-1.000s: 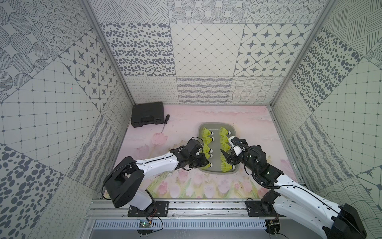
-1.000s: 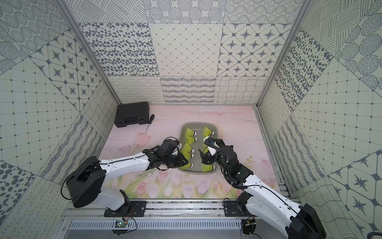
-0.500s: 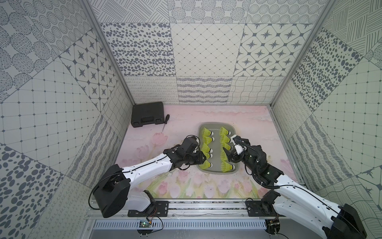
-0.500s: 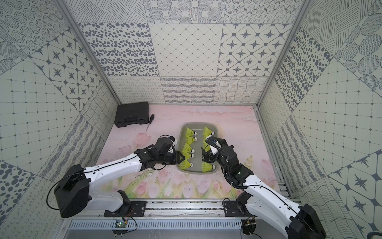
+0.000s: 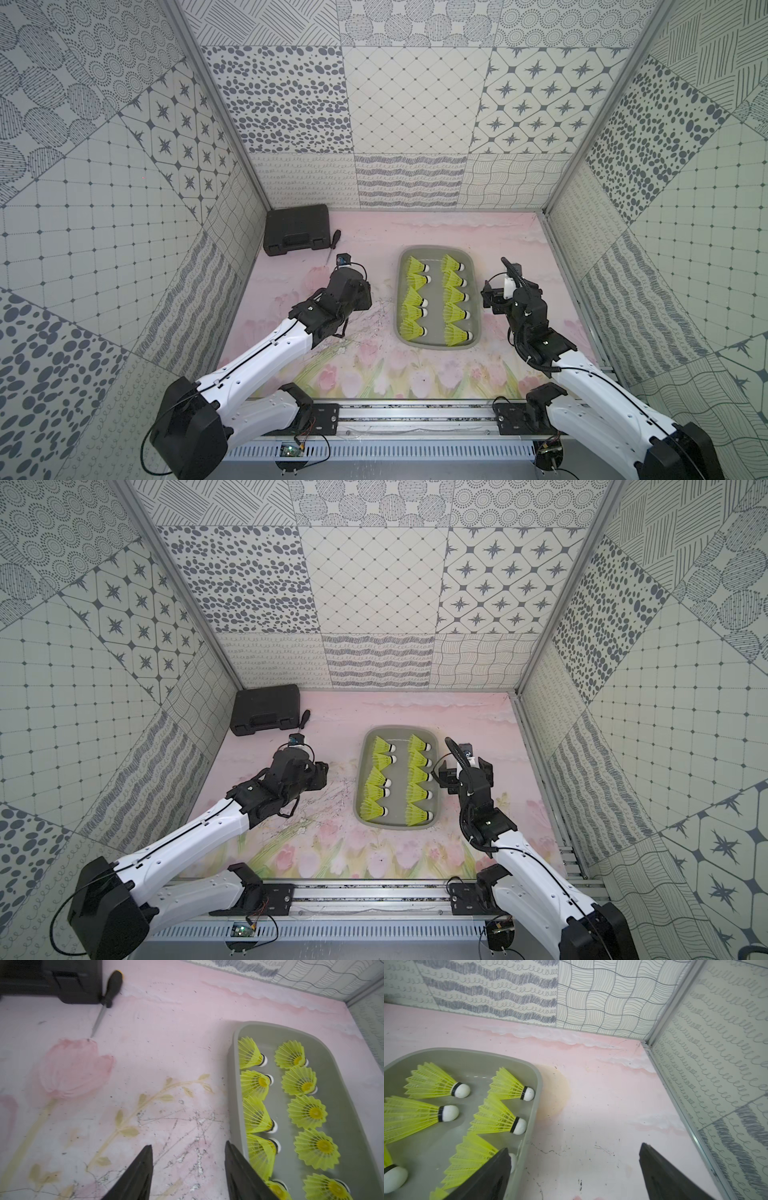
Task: Put the shuttlecocks into the storage box
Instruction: Reset both arms
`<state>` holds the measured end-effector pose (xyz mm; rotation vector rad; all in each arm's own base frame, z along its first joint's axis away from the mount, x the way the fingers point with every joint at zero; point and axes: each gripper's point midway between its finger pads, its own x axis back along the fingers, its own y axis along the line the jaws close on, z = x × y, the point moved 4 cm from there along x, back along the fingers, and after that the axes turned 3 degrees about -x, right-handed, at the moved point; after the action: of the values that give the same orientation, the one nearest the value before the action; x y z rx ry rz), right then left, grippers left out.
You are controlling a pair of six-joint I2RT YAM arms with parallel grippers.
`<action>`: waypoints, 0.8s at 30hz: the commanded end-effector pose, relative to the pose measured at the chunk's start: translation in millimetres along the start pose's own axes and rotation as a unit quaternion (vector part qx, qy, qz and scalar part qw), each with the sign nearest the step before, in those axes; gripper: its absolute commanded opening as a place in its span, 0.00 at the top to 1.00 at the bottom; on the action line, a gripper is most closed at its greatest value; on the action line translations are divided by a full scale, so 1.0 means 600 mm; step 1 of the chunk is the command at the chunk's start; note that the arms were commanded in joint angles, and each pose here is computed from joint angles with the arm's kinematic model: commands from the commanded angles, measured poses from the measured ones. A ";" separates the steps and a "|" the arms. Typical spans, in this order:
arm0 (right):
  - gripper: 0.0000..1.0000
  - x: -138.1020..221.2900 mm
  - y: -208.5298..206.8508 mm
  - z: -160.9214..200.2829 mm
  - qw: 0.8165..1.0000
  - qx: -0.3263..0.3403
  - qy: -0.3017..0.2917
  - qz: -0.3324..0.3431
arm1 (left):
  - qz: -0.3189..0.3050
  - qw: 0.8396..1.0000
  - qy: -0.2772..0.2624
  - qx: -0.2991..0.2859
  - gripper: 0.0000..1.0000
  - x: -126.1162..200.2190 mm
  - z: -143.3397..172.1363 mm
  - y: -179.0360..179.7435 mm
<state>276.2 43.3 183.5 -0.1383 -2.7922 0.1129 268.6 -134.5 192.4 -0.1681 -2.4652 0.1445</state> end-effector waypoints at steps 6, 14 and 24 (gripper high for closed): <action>0.00 -0.034 -0.059 0.027 0.996 -0.052 0.017 0.067 | -0.171 0.972 -0.138 -0.081 0.34 -0.009 -0.060 0.131; 0.00 -0.063 -0.084 0.062 0.992 -0.080 0.056 0.084 | -0.187 0.975 -0.112 -0.049 0.31 -0.043 -0.034 0.194; 0.00 -0.090 -0.071 0.059 0.995 -0.077 0.053 0.037 | -0.171 0.982 -0.076 0.026 0.24 -0.075 0.020 0.258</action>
<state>299.4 -11.2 124.1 -0.3319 -2.6158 -0.0501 298.3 6.8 132.9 0.3596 -2.5345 -0.0335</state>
